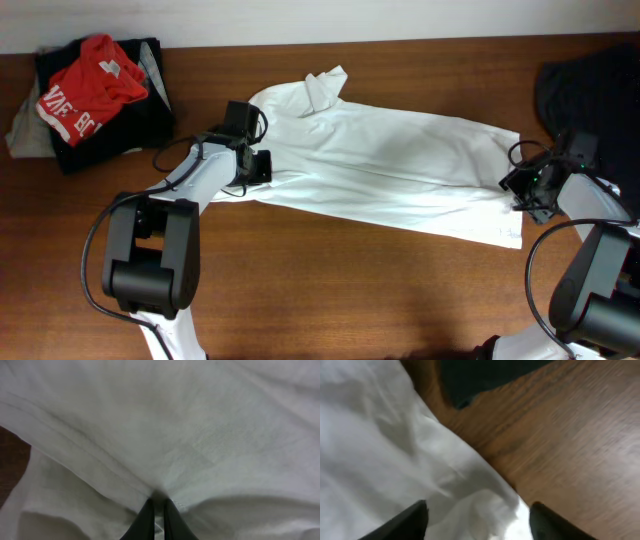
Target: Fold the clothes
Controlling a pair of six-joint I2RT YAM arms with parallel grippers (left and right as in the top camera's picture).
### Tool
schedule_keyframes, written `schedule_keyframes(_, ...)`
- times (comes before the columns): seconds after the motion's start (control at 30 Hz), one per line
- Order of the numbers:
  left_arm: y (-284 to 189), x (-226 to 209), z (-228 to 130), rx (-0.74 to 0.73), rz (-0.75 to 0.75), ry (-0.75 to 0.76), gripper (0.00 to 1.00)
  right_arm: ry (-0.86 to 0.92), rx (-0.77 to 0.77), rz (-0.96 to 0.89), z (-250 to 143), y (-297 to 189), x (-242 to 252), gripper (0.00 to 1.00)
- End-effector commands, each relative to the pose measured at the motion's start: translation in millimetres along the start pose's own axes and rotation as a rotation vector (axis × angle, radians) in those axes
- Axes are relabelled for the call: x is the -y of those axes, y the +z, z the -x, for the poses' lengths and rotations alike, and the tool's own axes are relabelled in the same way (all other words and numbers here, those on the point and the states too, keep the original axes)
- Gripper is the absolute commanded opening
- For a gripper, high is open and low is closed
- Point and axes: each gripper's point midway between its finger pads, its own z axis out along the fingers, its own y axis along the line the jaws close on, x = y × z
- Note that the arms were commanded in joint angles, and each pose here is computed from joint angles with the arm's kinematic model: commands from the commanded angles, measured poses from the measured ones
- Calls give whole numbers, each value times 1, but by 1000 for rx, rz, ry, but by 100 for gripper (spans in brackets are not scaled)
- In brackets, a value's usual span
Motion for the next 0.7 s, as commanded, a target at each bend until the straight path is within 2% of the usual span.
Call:
schedule_keyframes(0.0, 7, -19, 0, -5, 88, -1, 8, -2, 10, -137, 5, -8, 22, 70)
schedule_keyframes(0.17, -20, -17, 19, 19, 90, -2, 7, 3, -72, -164, 11, -48, 19, 69)
schedule_keyframes(0.2, -30, -15, 25, 33, 86, -2, 7, -12, -95, -149, 10, -55, 14, 65)
schedule_keyframes(0.33, -57, -7, 39, 80, 64, 2, 9, -216, -254, 104, -19, -73, -34, 45)
schedule_keyframes(0.37, -57, -4, 36, 68, 50, 7, 13, -266, -301, 165, -34, -75, -46, 38)
schedule_keyframes(0.43, -53, 3, 20, 1, 8, 10, 13, -322, -360, 162, -60, -69, -54, 24)
schedule_keyframes(0.47, -51, 6, 9, -46, -14, 10, 12, -343, -380, 159, -71, -66, -56, 20)
schedule_keyframes(0.67, -44, -4, -29, -210, 30, 10, 6, -391, -426, 126, -124, -35, -66, 17)
